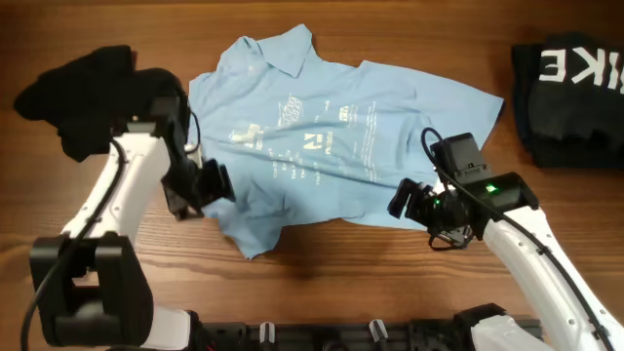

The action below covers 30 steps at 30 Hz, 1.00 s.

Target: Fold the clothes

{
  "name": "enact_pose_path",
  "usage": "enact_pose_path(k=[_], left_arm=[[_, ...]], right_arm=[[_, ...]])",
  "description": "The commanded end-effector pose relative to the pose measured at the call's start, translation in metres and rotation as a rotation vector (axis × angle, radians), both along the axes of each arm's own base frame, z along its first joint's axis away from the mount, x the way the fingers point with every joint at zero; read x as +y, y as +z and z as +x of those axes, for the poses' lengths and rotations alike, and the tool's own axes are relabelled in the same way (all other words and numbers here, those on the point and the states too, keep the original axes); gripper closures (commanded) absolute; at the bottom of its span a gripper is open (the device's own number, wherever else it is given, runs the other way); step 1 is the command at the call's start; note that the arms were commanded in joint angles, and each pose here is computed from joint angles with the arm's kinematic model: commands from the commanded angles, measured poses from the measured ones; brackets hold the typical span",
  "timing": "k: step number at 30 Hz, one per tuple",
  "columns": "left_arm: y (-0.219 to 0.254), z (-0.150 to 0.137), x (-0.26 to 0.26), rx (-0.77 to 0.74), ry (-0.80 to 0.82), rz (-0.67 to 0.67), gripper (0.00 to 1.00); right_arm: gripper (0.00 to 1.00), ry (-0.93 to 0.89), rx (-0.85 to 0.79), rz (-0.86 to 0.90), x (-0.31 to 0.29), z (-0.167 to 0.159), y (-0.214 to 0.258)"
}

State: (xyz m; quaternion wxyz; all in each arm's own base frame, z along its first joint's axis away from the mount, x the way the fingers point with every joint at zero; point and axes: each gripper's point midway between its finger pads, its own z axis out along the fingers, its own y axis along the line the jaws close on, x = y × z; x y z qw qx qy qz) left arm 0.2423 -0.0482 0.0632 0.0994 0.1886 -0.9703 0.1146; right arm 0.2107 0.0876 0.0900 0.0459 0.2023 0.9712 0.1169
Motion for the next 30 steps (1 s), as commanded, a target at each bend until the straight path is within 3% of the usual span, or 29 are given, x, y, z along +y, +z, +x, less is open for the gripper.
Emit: enact_pose_path(k=[1,11,20,25,30], left_arm=[[-0.005,-0.022,-0.007,0.011,0.007,-0.041,0.34],[-0.009,-0.041,-0.006,-0.121,0.043,-0.032,0.38],[-0.037,-0.035,-0.003,-0.178,0.102,-0.015,0.47],[-0.037,-0.016,-0.004,-0.244,0.136,-0.005,0.56],[-0.038,-0.017,-0.014,-0.247,0.114,0.018,0.69]], right_arm=[[0.0,-0.065,-0.002,-0.097,-0.017,0.004,-0.008],[0.0,-0.087,0.059,-0.122,-0.018,0.01,-0.029],[0.01,-0.081,0.046,-0.119,-0.017,0.014,-0.03],[0.01,-0.078,0.036,-0.116,-0.016,0.016,-0.029],[0.01,-0.057,0.029,-0.118,-0.016,0.017,-0.029]])
